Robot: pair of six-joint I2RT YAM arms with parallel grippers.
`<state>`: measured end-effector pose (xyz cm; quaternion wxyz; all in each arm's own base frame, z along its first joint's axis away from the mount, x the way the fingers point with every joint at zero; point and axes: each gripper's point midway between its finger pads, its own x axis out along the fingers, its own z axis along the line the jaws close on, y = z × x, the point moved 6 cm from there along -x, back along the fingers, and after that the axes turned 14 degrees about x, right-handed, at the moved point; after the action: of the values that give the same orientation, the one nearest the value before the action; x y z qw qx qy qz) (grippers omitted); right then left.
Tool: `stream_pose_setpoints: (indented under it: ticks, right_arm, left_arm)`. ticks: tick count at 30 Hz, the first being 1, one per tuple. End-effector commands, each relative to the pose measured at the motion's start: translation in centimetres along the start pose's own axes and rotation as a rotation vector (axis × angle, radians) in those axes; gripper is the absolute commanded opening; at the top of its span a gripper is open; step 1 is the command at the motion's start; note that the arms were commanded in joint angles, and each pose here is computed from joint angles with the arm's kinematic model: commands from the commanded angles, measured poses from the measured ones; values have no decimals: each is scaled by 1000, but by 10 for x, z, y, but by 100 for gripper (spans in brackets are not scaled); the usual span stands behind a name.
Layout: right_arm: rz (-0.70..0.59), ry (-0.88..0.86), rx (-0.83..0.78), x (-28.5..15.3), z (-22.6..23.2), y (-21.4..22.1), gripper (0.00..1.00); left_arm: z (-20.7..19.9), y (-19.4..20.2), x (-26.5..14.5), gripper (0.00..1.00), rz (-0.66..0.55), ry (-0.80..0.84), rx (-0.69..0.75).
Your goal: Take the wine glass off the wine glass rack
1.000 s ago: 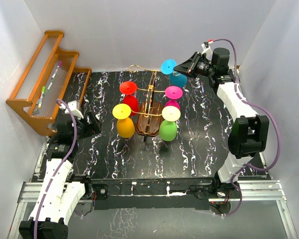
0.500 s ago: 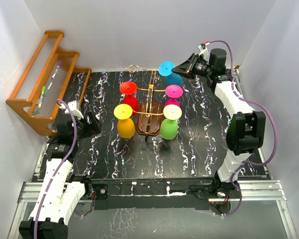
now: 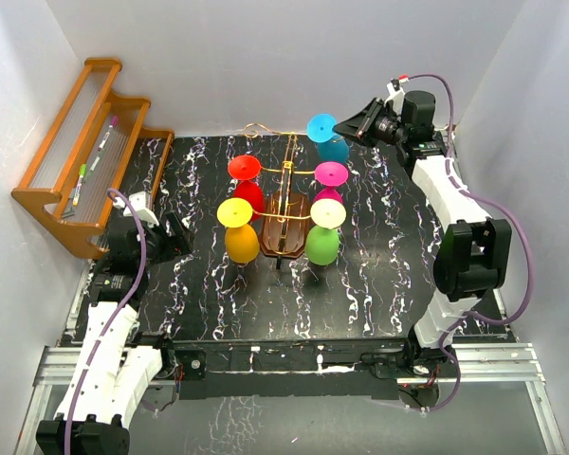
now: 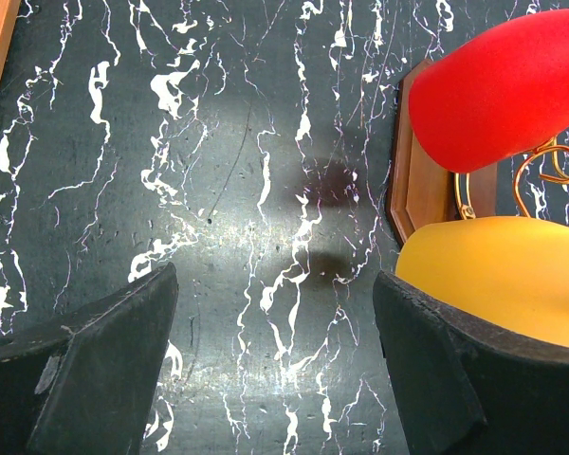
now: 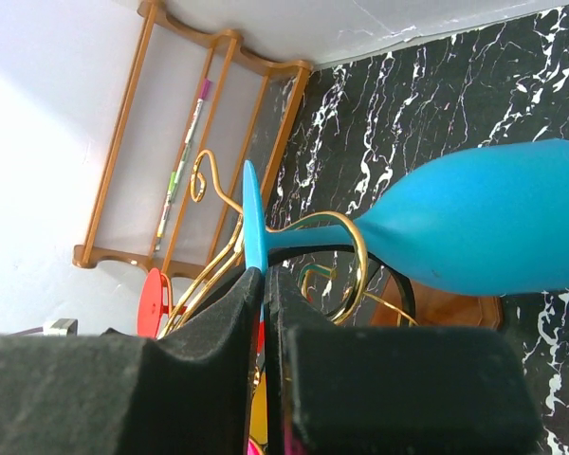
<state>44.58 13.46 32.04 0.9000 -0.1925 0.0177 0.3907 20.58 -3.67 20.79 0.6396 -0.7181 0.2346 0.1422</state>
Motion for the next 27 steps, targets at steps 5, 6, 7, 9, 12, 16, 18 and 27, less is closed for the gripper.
stream_pose_setpoints:
  ticks: [5,6,7,9,12,16,18,27]
  right_arm:
    - [-88,-72,-95,-23,38,-7,8]
    - [-93,-71,-94,-24,38,-7,8]
    - [-94,-71,-92,-25,38,-7,8]
    - [-71,-88,-90,-25,39,-5,8]
    - [-50,-103,-90,-24,40,-4,8]
    - [-19,-118,-89,-22,40,-2,8]
    - [3,-126,-86,-20,39,-1,8]
    - [53,-132,-79,-21,36,6,8]
  left_arm:
    - [-2,-2,0,81,-13,15,2]
    - [-2,-3,-1,81,-14,15,2]
    - [-2,-3,-1,81,-14,14,2]
    - [-2,-2,0,81,-13,15,2]
    - [-2,-2,0,81,-14,16,2]
    - [-2,-2,0,81,-13,16,2]
    - [-2,-2,0,81,-12,15,2]
    - [-2,-2,0,81,-10,17,2]
